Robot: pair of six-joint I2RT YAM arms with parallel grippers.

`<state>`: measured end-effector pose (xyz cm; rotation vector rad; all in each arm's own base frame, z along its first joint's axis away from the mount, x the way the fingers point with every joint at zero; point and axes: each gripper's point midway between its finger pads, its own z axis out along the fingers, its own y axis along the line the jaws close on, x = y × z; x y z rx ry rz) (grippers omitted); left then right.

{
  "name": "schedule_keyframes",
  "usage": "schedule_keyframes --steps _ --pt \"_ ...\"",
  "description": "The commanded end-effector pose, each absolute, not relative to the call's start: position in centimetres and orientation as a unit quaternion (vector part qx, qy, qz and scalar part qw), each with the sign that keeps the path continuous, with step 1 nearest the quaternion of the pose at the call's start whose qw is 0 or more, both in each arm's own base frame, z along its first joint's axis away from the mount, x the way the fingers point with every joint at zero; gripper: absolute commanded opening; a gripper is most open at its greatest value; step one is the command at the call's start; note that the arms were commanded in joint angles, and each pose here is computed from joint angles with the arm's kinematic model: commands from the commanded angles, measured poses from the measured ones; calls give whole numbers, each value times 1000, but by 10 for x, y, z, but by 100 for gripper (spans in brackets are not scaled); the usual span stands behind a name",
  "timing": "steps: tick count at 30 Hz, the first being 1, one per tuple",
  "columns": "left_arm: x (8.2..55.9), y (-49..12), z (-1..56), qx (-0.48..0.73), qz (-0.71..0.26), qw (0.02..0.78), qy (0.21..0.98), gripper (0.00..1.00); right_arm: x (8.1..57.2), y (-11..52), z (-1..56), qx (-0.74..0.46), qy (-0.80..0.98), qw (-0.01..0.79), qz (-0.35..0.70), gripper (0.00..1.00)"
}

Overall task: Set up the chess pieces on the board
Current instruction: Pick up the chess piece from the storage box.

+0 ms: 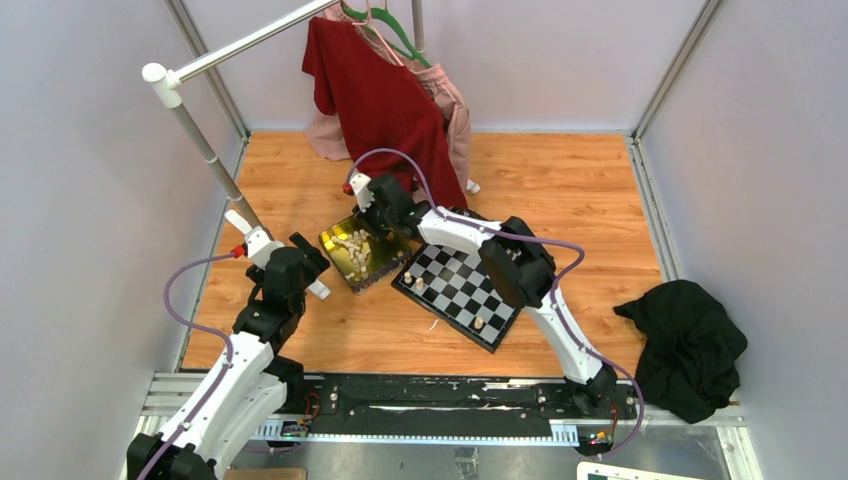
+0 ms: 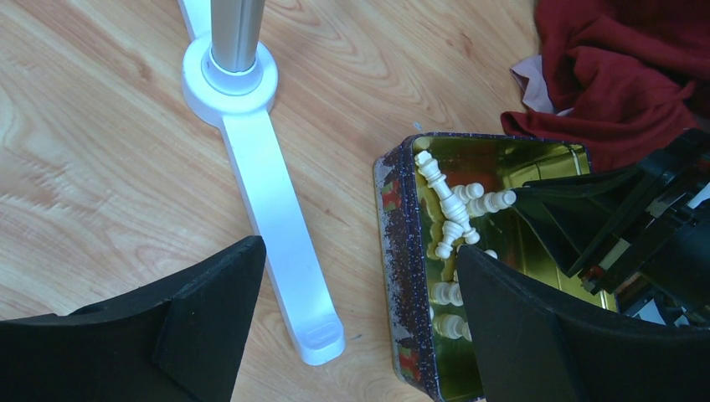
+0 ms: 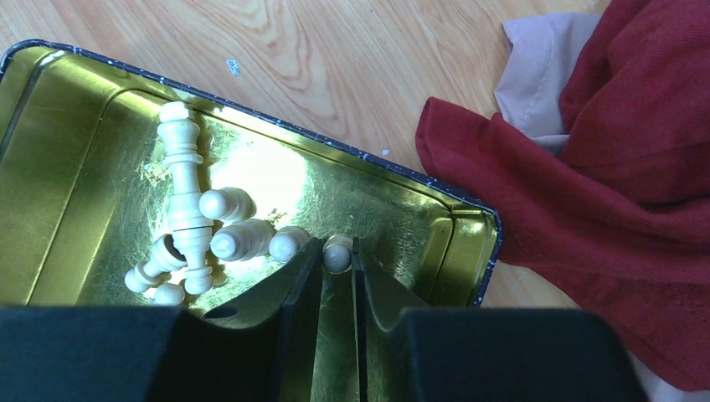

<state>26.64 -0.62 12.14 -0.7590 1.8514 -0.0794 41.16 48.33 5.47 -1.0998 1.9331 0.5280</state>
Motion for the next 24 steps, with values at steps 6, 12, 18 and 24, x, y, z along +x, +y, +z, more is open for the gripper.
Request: schedule_keyframes --steps 6,12,18,24 --pt "270 -5 127 -322 -34 550 770 90 421 478 55 -436 770 415 210 7" --pt "267 -4 126 -323 -31 549 770 90 420 471 63 -436 768 423 202 0" --pt "266 -2 126 -324 -28 549 770 90 422 468 81 -434 756 448 198 0" --pt "266 0 128 -325 -22 550 769 90 421 466 96 -434 748 462 198 0"
